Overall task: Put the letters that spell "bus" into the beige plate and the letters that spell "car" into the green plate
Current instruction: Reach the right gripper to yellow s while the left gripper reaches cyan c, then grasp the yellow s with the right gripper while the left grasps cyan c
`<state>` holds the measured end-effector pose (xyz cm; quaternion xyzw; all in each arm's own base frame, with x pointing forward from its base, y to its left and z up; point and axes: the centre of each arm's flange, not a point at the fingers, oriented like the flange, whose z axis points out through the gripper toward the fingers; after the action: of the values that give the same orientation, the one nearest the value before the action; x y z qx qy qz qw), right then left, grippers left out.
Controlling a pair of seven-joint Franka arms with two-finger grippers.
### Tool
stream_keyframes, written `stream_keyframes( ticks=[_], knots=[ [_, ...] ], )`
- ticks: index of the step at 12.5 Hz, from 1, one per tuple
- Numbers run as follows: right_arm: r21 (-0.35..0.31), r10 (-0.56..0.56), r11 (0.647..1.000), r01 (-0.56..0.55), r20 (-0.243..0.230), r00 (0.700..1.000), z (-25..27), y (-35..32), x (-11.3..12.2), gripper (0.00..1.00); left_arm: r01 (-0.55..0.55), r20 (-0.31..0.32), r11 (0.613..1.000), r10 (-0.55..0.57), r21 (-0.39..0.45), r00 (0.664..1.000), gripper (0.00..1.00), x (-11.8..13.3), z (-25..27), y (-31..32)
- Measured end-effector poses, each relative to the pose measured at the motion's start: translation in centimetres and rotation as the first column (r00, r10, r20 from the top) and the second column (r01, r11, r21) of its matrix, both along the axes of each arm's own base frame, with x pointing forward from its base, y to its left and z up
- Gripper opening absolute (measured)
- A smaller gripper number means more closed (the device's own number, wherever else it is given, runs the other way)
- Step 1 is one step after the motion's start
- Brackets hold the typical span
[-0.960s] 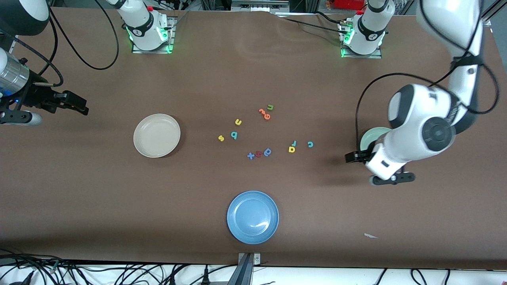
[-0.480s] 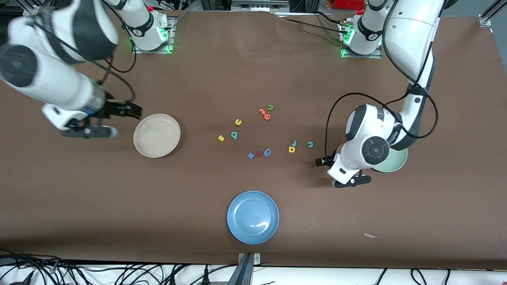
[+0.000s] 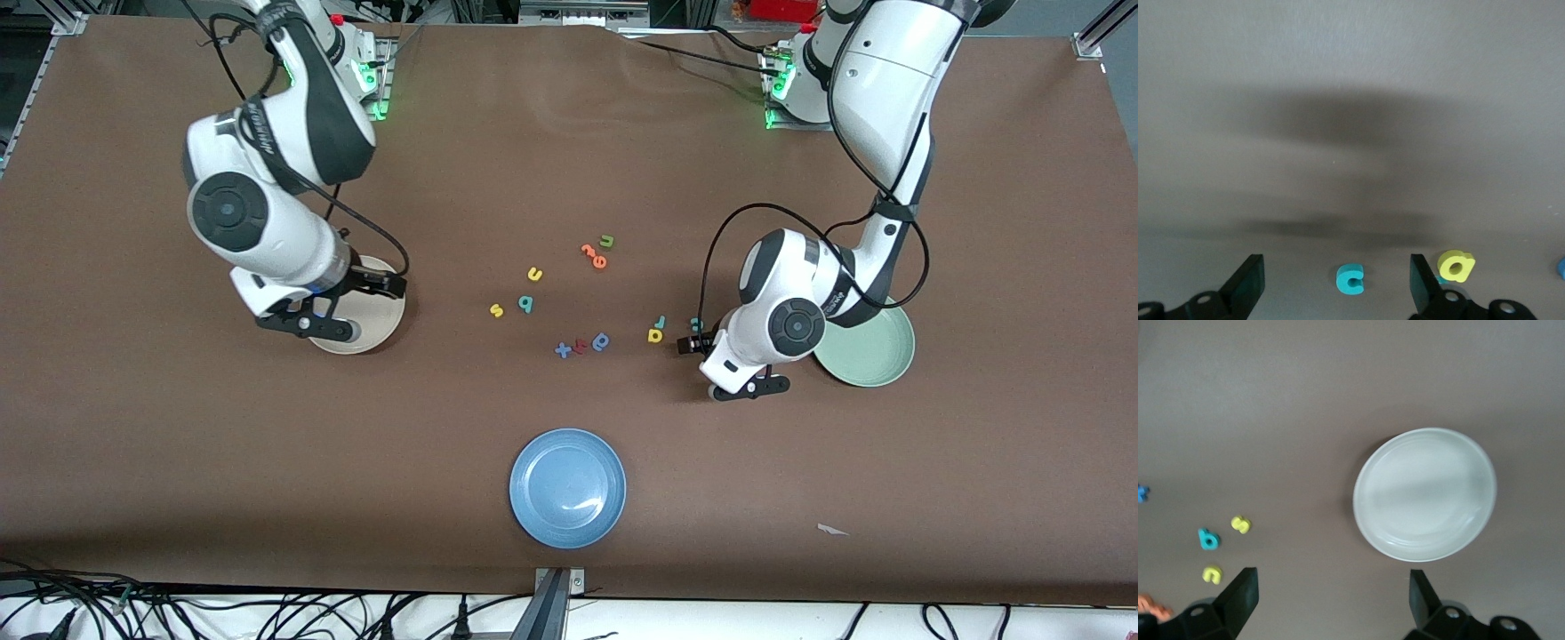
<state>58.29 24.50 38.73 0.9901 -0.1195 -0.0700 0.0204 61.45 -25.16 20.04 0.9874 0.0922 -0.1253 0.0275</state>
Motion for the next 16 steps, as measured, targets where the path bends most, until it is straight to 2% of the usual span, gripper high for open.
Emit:
stream_keyframes(
  ticks=[4, 6, 7, 8, 10, 14, 16],
  knots=[
    [-0.032, -0.213, 0.976, 0.213, 0.025, 0.977, -5.6, 7.5, -3.0, 1.0, -0.078, -0.011, 0.997, 0.078, 0.025, 0.997, 0.88, -0.7, -0.9, -0.1],
    [-0.026, -0.301, 0.953, 0.302, 0.038, 0.953, -8.4, 9.5, -3.4, 0.94, -0.117, -0.016, 0.993, 0.118, 0.03, 0.993, 0.74, -0.8, -1.0, -0.1],
    [-0.021, -0.326, 0.945, 0.327, 0.041, 0.944, -9.6, 10.2, -3.5, 0.94, -0.137, -0.017, 0.99, 0.137, 0.017, 0.99, 0.72, -0.8, -1.0, -0.2],
    [-0.016, -0.343, 0.939, 0.344, 0.044, 0.938, -10.8, 10.7, -3.6, 0.85, -0.154, -0.012, 0.988, 0.154, 0.006, 0.988, 0.67, -0.8, -1.2, -0.3],
    [0.001, -0.369, 0.929, 0.369, 0.057, 0.928, -13.2, 11.7, -4.2, 0.6, -0.18, 0.005, 0.984, 0.18, 0.005, 0.984, 0.63, -1.0, -1.6, -0.3],
    [0.036, -0.381, 0.925, 0.379, 0.083, 0.921, -18.2, 12.8, -7.3, 0.59, -0.18, -0.005, 0.984, 0.18, 0.014, 0.984, 0.63, -1.9, -2.5, -0.6],
    [0.044, -0.382, 0.924, 0.379, 0.089, 0.92, -18.9, 12.5, -7.7, 0.59, -0.174, -0.014, 0.985, 0.174, 0.019, 0.985, 0.61, -2.4, -2.9, -0.9]
  ],
)
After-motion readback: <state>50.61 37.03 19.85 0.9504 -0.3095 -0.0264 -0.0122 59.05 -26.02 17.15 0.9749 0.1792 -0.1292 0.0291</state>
